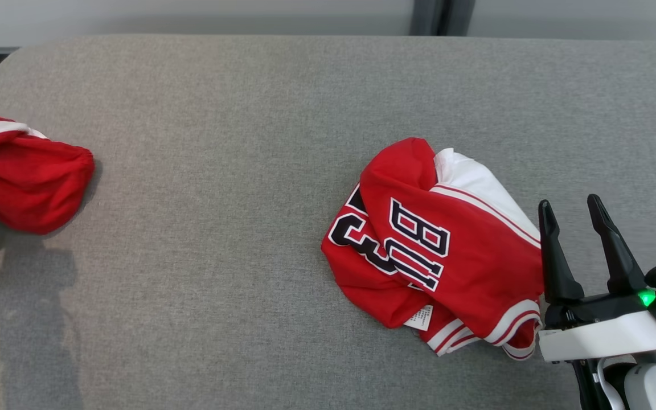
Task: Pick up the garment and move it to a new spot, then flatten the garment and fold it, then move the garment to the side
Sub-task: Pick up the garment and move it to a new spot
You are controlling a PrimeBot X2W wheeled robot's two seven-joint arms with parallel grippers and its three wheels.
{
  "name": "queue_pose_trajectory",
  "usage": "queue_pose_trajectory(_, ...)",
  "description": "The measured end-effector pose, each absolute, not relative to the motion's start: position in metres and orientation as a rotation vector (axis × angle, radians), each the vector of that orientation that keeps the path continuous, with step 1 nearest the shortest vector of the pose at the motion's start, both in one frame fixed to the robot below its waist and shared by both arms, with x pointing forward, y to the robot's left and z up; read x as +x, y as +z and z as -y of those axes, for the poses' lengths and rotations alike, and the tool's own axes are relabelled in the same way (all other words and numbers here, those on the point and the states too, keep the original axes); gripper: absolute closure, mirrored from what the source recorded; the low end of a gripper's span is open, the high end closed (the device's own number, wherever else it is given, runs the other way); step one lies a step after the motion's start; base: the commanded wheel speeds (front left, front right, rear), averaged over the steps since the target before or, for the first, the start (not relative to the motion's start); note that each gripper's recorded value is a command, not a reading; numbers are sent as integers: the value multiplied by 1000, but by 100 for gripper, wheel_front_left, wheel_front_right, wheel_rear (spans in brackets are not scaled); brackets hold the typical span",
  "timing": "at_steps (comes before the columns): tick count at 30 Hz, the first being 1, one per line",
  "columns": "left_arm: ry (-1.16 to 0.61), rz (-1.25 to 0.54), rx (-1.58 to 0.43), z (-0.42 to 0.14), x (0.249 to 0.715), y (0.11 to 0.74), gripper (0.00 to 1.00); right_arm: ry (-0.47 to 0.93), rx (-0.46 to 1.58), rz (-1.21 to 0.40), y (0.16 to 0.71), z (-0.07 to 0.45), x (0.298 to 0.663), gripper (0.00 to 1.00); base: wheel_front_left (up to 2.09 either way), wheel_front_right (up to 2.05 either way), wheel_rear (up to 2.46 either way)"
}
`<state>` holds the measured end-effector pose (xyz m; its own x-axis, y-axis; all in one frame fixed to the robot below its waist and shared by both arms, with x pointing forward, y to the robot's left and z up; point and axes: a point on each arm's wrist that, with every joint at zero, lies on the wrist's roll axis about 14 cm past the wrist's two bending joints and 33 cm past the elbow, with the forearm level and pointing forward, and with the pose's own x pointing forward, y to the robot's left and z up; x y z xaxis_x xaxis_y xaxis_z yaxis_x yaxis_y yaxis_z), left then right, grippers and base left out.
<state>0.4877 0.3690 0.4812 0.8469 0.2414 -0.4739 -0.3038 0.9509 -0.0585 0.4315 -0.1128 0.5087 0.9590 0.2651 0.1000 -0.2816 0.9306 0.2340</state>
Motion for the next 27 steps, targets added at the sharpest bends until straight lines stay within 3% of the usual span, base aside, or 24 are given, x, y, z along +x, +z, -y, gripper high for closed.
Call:
queue_pose_trajectory(9, 372, -605, -175, -387, 459, 434, 100, 342, 257, 39, 497, 90, 446, 0, 0, 0, 0)
queue_pose_trajectory(10, 372, -628, -180, -386, 455, 428, 77, 346, 257, 37, 497, 89, 446, 0, 0, 0, 0)
queue_pose_trajectory(11, 365, -648, -186, -383, 452, 423, 2, 350, 258, 38, 497, 87, 447, 0, 0, 0, 0)
queue_pose_trajectory(17, 341, -647, -174, -377, 448, 424, 0, 363, 258, 51, 504, 83, 444, 0, 0, 0, 0)
queue_pose_trajectory(27, 175, -327, -47, -341, 493, 519, 0, 325, 258, 101, 523, 98, 425, 0, 0, 0, 0)
